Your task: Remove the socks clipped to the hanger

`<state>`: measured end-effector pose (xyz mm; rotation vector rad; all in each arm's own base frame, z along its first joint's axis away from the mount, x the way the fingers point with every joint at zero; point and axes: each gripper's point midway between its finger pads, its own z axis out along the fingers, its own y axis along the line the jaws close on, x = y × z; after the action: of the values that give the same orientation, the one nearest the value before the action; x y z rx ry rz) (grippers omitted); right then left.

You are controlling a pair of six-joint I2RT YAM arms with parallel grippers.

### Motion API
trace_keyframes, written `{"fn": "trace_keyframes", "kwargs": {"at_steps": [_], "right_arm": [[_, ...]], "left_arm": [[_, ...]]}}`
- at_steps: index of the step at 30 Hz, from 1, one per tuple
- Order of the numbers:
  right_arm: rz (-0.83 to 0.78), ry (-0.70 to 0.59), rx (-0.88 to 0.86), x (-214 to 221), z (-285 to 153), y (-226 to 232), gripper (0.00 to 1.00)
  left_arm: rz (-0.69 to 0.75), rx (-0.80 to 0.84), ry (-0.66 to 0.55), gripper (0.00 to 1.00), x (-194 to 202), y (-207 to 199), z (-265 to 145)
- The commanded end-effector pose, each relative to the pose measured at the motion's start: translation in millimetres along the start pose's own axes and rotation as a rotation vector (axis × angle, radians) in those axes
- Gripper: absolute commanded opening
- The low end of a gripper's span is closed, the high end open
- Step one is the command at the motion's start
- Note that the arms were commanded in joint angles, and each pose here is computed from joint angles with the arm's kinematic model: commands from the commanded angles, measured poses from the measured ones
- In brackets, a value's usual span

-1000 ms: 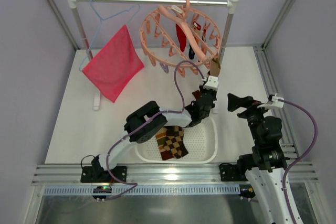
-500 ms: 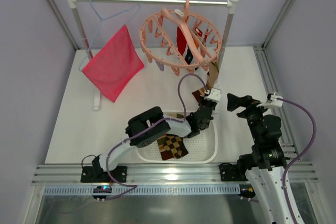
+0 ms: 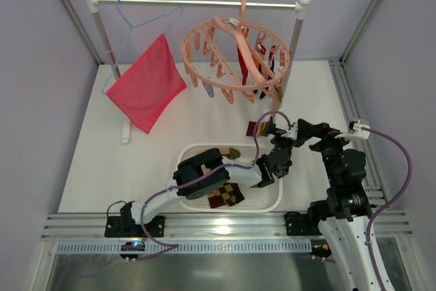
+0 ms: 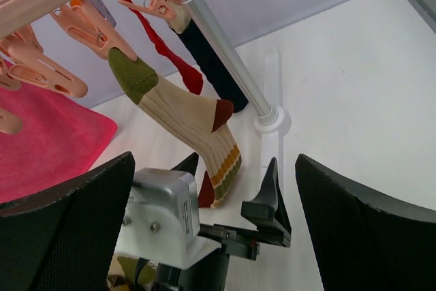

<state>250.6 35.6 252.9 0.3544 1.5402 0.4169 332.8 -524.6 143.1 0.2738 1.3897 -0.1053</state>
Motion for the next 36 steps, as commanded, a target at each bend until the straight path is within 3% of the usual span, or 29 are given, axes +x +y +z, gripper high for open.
{"fn": "trace_keyframes", "kwargs": {"at_steps": [1, 11, 26, 28, 29, 31, 32, 33, 36], "right_arm": [[-0.031, -0.003, -0.018, -4.8, -3.9, 4.3, 1.00], [-0.039, -0.013, -0.026, -7.8, -6.4, 5.8, 1.00], [-0.044, -0.025, -0.051, -12.7, -10.4, 11.2, 1.00], [-0.044, -0.024, -0.045, -12.2, -9.9, 9.9, 1.00], [-0.044, -0.022, -0.050, -11.4, -10.1, 10.6, 1.00], [-0.042, -0.026, -0.048, -12.7, -9.9, 10.7, 1.00], [-0.044, -0.026, -0.048, -12.7, -9.9, 10.6, 1.00], [-0.047, -0.023, -0.047, -11.7, -9.5, 10.0, 1.00], [-0.047, -0.021, -0.041, -10.2, -8.8, 8.3, 1.00]], "left_arm": [[-0.038, -0.127, -0.009, 1.00, -19.0, 28.7, 21.9], [-0.037, -0.226, -0.019, 1.00, -20.9, 60.2, 31.0], [-0.070, -0.304, 0.039, 1.00, -7.6, 95.9, 89.2], [-0.068, -0.295, 0.035, 0.85, -6.8, 96.8, 91.9], [-0.062, -0.290, 0.024, 0.71, -9.2, 96.3, 92.7], [-0.050, -0.286, 0.021, 0.55, -6.4, 95.9, 92.3], [-0.051, -0.283, 0.016, 0.43, -6.8, 95.7, 91.1], [-0.057, -0.276, 0.006, 0.19, -12.5, 95.5, 89.7], [-0.061, -0.273, -0.023, 0.00, -18.2, 99.3, 78.3]]}}
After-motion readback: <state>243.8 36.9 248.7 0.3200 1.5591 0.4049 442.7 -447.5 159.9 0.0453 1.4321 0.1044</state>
